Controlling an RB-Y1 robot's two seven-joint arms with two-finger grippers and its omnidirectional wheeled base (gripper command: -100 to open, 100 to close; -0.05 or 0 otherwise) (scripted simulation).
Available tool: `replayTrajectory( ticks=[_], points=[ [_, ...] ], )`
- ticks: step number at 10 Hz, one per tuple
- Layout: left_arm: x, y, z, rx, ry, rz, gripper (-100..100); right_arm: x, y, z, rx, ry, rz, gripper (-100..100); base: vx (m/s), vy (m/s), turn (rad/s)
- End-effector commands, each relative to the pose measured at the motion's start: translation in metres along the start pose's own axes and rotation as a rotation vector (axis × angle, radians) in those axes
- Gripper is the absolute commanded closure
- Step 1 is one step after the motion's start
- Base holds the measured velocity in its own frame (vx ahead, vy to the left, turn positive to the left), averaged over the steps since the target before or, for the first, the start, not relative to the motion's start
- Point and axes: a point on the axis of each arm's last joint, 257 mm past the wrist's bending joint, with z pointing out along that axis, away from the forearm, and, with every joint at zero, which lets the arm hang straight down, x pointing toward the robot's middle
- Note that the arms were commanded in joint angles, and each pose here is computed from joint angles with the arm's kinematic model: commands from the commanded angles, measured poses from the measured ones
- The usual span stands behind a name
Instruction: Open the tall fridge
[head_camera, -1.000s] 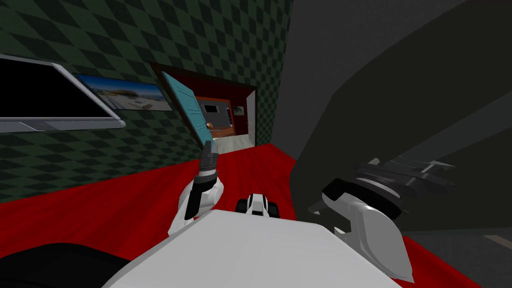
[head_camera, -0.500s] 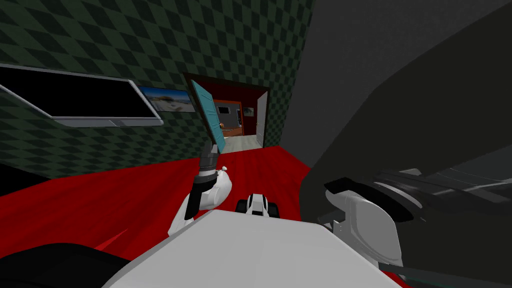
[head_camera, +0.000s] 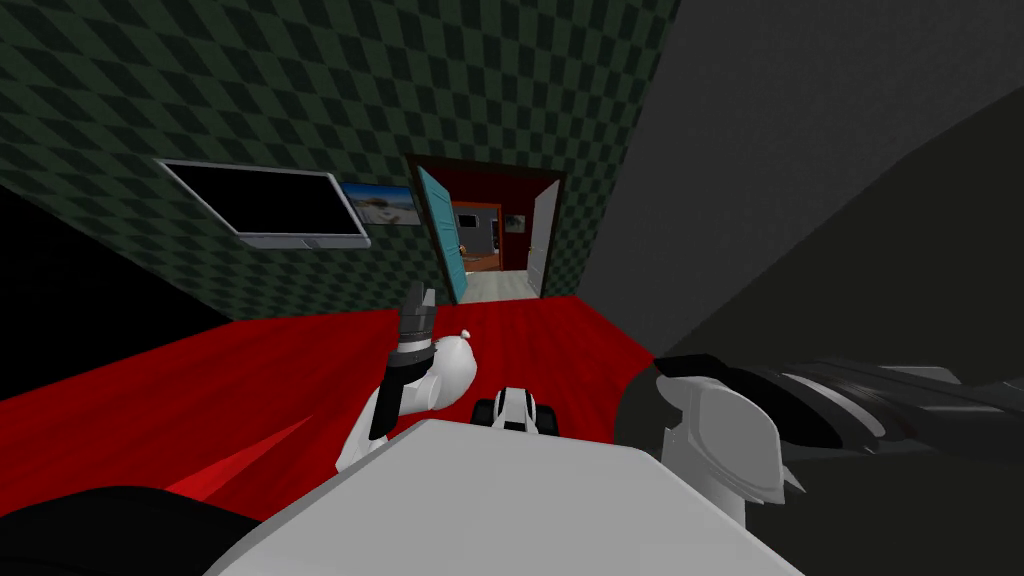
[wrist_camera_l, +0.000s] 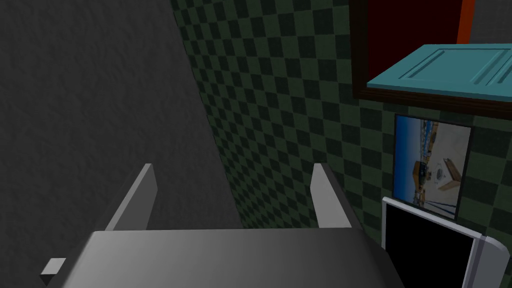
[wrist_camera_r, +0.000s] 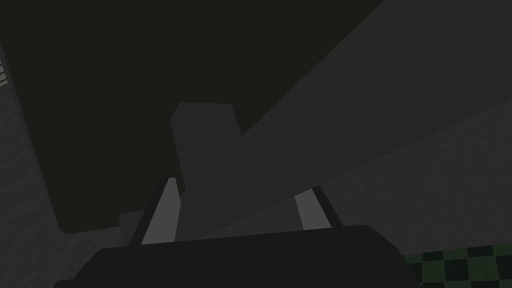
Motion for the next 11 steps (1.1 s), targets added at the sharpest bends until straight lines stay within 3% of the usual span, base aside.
replayTrajectory(
  ticks=[1, 2, 11],
  points=[
    [0.0, 0.0, 0.0, 0.0, 0.0, 0.0, 0, 0.009, -0.016, 0.009, 0.094, 0.048, -0.057, 100, 0.094, 0.12, 0.363],
    [0.0, 0.0, 0.0, 0.0, 0.0, 0.0, 0, 0.006, -0.015, 0.007, 0.074, 0.049, -0.046, -100, 0.023, 0.051, 0.146],
    [0.0, 0.0, 0.0, 0.0, 0.0, 0.0, 0, -0.029, -0.049, 0.014, 0.135, 0.087, -0.085, -100, -0.051, -0.032, 0.073]
  ],
)
